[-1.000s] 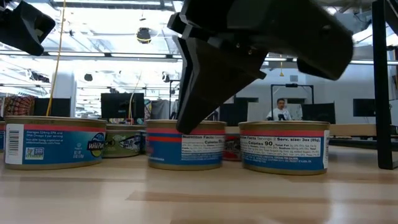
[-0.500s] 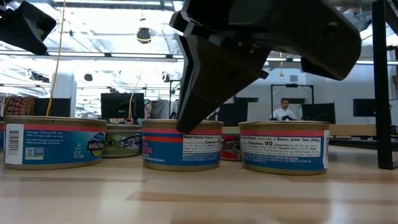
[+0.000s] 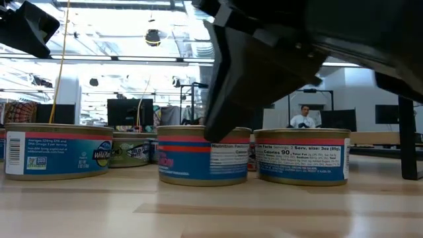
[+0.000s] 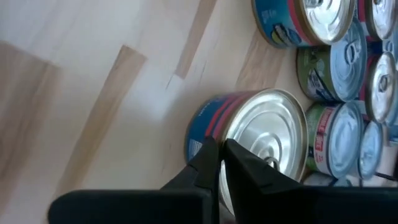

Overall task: Stack canned seafood by type on shelf
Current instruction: Put the blue tuna can on the shelf

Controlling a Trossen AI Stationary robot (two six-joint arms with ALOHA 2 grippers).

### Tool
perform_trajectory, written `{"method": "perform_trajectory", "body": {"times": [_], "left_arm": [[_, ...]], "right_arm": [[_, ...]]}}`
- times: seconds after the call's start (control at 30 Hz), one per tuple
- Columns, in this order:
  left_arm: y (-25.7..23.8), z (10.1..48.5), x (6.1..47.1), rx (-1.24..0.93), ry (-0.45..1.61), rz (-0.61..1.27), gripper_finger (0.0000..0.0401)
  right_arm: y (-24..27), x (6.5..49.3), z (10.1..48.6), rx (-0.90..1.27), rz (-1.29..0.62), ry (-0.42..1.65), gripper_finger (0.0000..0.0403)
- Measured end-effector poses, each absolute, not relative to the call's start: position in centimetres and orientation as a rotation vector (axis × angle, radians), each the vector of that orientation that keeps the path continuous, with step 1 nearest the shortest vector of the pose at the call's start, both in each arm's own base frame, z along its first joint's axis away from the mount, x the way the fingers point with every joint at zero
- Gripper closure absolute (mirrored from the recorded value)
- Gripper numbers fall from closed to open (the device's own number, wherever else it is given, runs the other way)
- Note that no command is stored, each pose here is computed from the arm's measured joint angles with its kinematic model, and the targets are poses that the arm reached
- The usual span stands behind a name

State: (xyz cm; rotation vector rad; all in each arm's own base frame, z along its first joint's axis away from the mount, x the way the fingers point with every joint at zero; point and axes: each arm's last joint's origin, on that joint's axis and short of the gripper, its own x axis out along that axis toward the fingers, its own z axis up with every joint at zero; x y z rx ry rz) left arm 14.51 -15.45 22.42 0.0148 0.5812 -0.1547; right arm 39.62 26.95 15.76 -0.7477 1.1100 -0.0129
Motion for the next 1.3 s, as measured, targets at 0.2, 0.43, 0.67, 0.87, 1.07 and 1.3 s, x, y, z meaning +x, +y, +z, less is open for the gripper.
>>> {"method": "perform_trajectory", "body": {"times": [0.2, 0.43, 0.67, 0.87, 1.07, 1.3], "left_arm": [[-15.4, 22.4, 14.5, 0.015, 0.581, -0.154, 0.0122], [-15.4, 22.4, 14.5, 0.024, 0.579, -0.154, 0.0122], [-15.4, 22.4, 14.5, 0.026, 0.577, -0.152, 0.0122], [-15.4, 22.4, 14.5, 0.026, 0.578, -0.152, 0.0122], [-15.4, 22.4, 14.5, 0.023, 0.579, -0.151, 0.0122], [-15.4, 22.4, 14.5, 0.023, 0.575, -0.144, 0.0122]], "right_arm": [[26.6, 39.1, 15.8, -0.794, -0.100, 1.121, 0.0365], [25.6, 39.8, 15.8, -0.795, -0.127, 1.124, 0.0391], [22.8, 41.7, 15.8, -0.845, -0.127, 1.147, 0.0381], [19.7, 43.8, 16.0, -0.845, -0.145, 1.147, 0.0390], [19.1, 44.4, 16.1, -0.822, -0.171, 1.125, 0.0391], [21.6, 43.2, 16.0, -0.800, -0.084, 1.124, 0.0391]]}}
